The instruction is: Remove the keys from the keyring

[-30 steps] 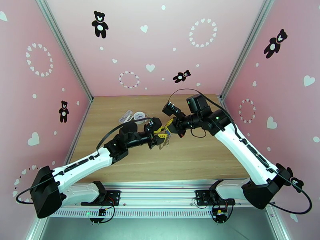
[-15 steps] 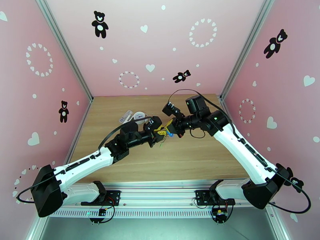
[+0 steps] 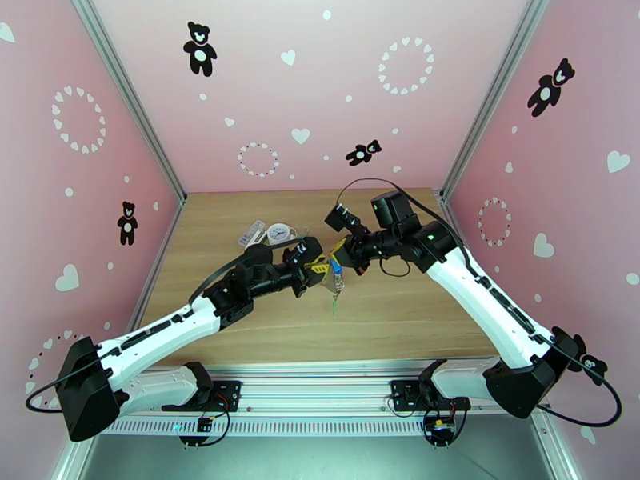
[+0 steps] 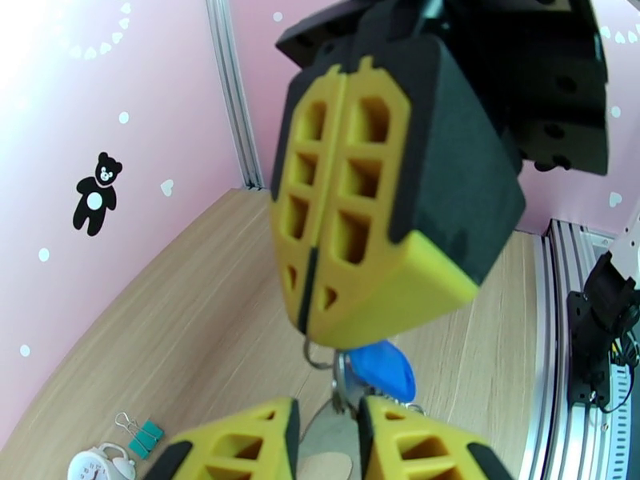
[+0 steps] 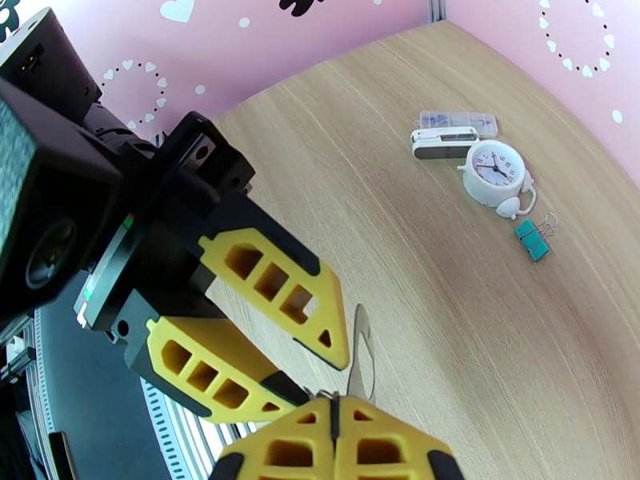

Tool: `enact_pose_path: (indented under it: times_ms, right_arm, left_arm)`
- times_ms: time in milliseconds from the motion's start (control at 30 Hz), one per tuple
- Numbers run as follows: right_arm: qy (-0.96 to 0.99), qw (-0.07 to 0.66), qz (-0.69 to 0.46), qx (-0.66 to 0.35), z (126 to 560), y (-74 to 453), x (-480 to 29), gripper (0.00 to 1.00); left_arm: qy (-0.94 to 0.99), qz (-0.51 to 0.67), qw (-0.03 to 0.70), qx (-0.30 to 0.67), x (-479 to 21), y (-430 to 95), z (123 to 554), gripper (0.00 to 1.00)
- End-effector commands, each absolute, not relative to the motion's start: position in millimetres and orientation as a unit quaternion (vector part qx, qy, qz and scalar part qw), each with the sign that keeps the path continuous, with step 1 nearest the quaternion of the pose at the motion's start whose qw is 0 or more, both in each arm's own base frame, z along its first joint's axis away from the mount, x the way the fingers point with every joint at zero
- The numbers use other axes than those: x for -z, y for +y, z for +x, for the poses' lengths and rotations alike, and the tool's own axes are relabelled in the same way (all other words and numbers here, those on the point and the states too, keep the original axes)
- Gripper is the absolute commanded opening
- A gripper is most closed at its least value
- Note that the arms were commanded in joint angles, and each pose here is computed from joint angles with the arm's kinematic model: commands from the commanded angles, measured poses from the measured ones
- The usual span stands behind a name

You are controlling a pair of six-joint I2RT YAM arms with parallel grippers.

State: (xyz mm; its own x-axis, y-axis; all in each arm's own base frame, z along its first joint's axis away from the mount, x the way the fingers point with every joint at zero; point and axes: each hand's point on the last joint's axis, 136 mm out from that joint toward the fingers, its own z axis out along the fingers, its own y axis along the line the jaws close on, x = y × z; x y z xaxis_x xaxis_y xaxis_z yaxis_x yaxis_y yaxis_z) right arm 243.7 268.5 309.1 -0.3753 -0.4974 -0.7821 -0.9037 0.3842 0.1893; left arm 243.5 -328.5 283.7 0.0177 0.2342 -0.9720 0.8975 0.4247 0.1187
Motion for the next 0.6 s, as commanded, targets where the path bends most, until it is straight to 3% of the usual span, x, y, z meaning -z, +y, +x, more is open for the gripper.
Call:
enact_pose_path:
  times_ms: [0,433,567]
  right_arm:
    - [0.762,0.329,-0.458,-0.317,239.4,268.0,-314.0,0.00]
    - [0.760,0.335,-0.454,-0.323,239.1,268.9,-315.6,0.00]
    - [0.761,0.337,-0.453,-0.319,238.4,267.3,-316.4,0.00]
  left_arm:
    - [0.620,0.462,0.559,0.300,-297.3,-328.6,234.9,0.27]
    - [0.621,0.461,0.546,0.323,-302.6,-340.1,236.9,0.27]
    - [0.626,0.461,0.544,0.316,-299.0,-340.9,240.5,0.22]
